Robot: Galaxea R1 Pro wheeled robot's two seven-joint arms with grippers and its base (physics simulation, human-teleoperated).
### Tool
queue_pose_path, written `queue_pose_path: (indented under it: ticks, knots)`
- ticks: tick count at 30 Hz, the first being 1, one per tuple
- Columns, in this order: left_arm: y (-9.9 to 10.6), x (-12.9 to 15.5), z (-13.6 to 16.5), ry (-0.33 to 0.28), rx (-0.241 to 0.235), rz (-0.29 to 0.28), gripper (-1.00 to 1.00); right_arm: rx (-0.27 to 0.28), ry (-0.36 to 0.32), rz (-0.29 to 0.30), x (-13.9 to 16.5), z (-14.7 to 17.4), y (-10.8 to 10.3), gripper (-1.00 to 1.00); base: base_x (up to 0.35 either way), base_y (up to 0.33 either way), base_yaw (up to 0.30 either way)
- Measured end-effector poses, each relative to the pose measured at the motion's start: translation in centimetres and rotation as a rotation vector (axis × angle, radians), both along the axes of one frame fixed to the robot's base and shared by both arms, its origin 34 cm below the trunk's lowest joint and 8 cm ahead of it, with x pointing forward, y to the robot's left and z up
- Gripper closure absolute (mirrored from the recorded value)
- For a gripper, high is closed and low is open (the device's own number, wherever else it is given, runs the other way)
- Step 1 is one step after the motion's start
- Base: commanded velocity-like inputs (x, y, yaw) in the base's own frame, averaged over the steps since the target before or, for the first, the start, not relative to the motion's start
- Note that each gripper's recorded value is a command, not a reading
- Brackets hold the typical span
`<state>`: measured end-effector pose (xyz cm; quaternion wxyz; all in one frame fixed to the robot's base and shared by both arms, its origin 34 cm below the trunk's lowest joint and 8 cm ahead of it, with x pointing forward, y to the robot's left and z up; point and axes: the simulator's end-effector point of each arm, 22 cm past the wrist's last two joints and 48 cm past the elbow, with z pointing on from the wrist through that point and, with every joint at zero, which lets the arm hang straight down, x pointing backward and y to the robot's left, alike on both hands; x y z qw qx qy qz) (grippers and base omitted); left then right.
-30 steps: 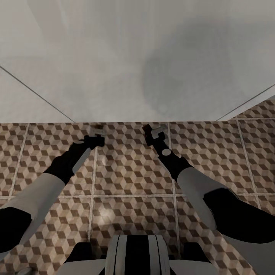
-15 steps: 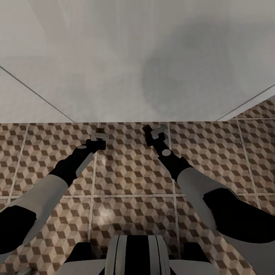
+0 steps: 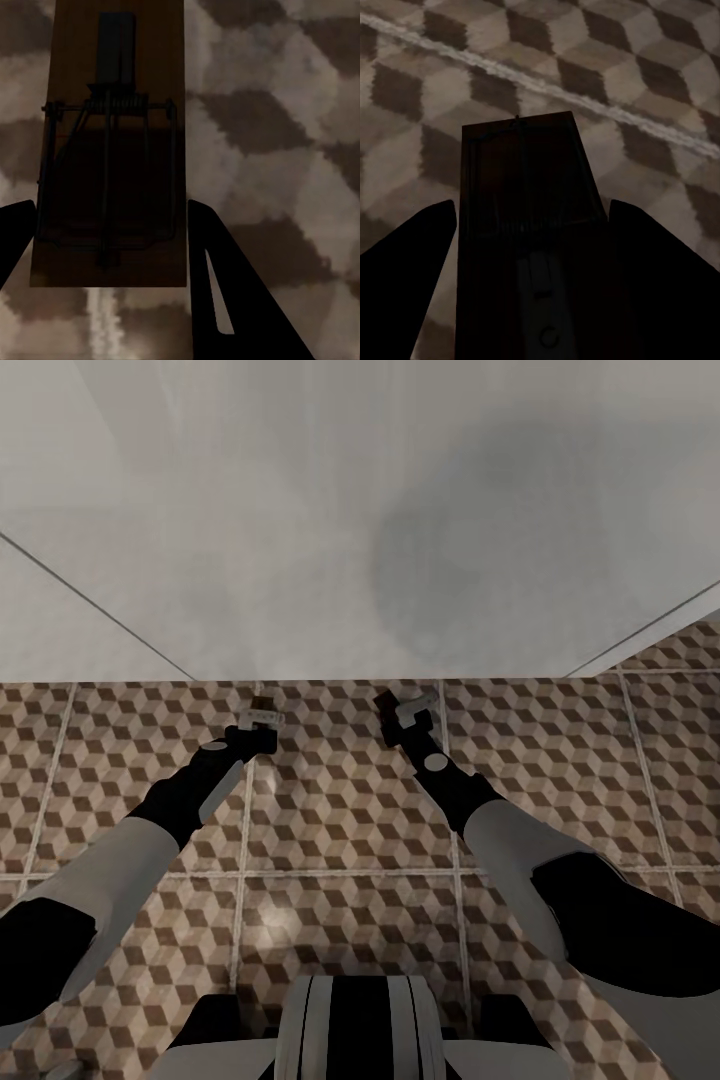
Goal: Take the four mousetraps from the cabinet in the bathroom and place them on the bathroom floor. Make sure all four end up on the same floor surface, and ensure that at least two of them are either under or directly next to the same bathroom sink.
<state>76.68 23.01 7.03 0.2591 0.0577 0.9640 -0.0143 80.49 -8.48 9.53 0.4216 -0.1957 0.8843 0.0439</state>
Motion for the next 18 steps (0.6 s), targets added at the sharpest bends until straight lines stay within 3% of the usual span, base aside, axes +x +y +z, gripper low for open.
queue_pose_path:
  ticks: [2, 3, 18]
  knots:
    - [-0.01, -0.01, 0.0, 0.0, 0.0, 0.0, 1.0, 0.0, 0.0, 0.0, -0.01, -0.01, 0.0, 1.0, 0.0, 0.0, 0.0]
    - [-0.01, 0.0, 0.0, 0.0, 0.0, 0.0, 1.0, 0.0, 0.0, 0.0, -0.01, -0.01, 0.0, -1.0, 0.0, 0.0, 0.0]
    - [-0.02, -0.01, 0.0, 0.0, 0.0, -0.001, 1.0, 0.0, 0.0, 0.0, -0.01, -0.01, 0.0, -1.0, 0.0, 0.0, 0.0]
